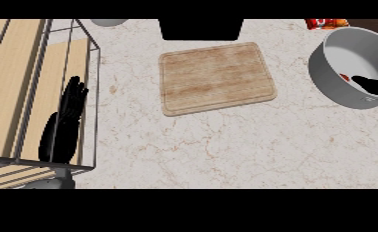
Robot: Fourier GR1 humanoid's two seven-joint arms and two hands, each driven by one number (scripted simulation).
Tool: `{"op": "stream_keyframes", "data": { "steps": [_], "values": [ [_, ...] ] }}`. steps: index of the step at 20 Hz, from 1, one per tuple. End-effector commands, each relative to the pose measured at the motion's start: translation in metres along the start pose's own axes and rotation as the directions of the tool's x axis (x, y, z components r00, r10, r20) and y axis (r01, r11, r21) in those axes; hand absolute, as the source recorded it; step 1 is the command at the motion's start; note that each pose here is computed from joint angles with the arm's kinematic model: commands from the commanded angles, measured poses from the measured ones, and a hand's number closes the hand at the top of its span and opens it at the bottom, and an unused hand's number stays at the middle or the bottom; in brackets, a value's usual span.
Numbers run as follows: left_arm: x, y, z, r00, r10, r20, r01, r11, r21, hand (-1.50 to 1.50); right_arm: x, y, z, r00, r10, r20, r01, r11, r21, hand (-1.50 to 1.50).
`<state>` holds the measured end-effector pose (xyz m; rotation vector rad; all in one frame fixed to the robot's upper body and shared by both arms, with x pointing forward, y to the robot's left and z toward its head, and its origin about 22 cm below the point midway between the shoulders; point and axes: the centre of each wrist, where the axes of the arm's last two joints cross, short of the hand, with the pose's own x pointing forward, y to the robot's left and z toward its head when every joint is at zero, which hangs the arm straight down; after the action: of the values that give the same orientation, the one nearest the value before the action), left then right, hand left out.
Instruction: Pick the bell pepper from the cutting board and place it in the pot
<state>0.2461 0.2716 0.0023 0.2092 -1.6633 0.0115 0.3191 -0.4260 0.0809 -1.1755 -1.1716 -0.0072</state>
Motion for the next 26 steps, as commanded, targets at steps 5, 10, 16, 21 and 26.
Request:
{"op": "stream_keyframes", "data": {
  "steps": [5, 10, 16, 21, 26],
  "values": [
    [0.013, -0.023, 0.006, 0.995, 0.092, 0.03, -0.09, 0.994, -0.055, 0.0, -0.042, -0.024, 0.001, 0.933, -0.36, 0.014, 0.358, 0.92, -0.161, -1.5],
    [0.005, -0.046, 0.011, 0.996, 0.09, 0.027, -0.089, 0.995, -0.039, 0.0, -0.08, -0.051, -0.007, 0.923, -0.384, 0.022, 0.381, 0.903, -0.2, -1.5],
    [0.004, -0.033, 0.015, 0.996, 0.087, 0.034, -0.085, 0.995, -0.042, 0.0, -0.117, -0.081, -0.001, 0.91, -0.41, 0.065, 0.414, 0.882, -0.225, -1.5],
    [0.008, -0.037, 0.009, 0.996, 0.086, 0.026, -0.085, 0.996, -0.041, 0.0, -0.146, -0.1, 0.001, 0.902, -0.424, 0.083, 0.431, 0.868, -0.246, -1.5],
    [0.005, -0.043, 0.01, 0.995, 0.094, 0.03, -0.093, 0.995, -0.044, 0.0, -0.165, -0.117, 0.009, 0.912, -0.4, 0.088, 0.409, 0.872, -0.27, -1.5]
  ]
}}
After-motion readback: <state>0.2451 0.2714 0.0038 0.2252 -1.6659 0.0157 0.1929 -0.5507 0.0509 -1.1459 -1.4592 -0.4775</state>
